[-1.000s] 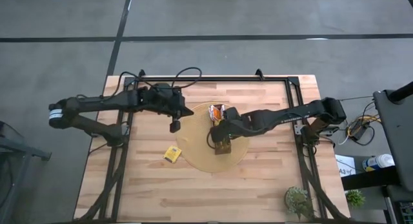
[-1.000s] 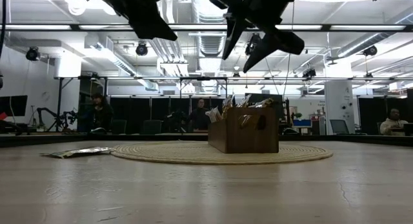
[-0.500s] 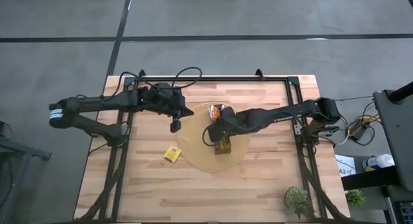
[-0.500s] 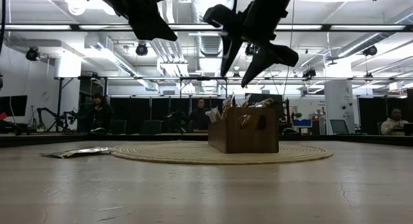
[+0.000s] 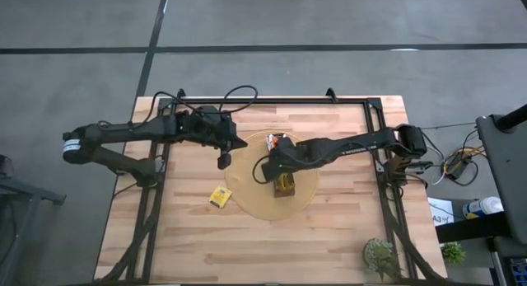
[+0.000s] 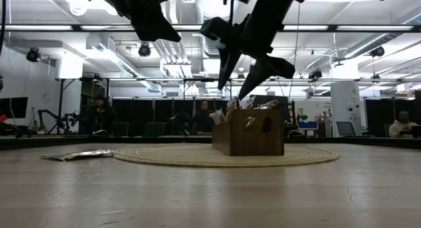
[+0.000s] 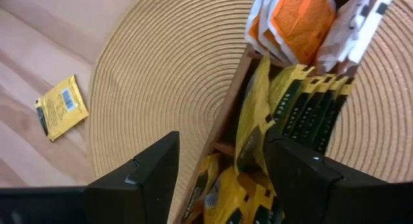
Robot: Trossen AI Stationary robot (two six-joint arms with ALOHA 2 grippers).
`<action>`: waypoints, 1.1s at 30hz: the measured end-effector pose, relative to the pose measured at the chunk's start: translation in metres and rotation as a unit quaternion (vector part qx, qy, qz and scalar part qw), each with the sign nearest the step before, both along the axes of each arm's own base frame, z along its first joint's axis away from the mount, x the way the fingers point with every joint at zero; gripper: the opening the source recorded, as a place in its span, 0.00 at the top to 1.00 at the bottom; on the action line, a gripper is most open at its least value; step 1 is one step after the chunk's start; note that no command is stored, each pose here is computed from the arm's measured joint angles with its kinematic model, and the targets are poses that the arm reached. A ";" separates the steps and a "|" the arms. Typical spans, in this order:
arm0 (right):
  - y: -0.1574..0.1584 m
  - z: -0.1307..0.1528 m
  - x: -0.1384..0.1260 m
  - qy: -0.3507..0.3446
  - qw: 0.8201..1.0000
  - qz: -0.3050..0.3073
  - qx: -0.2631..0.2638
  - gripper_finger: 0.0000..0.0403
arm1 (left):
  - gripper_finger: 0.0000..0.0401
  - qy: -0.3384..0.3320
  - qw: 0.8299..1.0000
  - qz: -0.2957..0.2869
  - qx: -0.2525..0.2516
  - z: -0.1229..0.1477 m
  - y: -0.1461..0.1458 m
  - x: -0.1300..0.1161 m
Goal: Pick & Place Tea
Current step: Put the right yellow tea bag into the middle section of the wooden organizer
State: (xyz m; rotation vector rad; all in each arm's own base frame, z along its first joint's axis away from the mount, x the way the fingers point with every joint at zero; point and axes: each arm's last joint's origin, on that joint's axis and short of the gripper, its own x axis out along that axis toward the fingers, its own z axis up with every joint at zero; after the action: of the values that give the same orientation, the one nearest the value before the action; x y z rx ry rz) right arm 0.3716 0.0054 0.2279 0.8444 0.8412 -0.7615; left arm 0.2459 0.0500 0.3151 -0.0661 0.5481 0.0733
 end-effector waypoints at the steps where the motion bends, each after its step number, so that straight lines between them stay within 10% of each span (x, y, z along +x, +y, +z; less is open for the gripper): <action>1: 0.000 -0.001 0.001 -0.001 1.000 0.000 0.000 0.46 | 1.00 0.000 1.000 0.001 0.000 0.000 0.000 0.000; 33: 0.007 -0.013 0.003 0.024 0.999 0.023 0.031 0.47 | 1.00 -0.001 1.000 0.005 -0.005 0.000 0.000 0.000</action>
State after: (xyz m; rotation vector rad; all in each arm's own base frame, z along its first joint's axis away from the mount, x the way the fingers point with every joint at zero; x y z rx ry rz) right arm 0.3745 0.0127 0.2153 0.8627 0.9277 -0.7196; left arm 0.2461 0.0501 0.3152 -0.0779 0.5454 0.0800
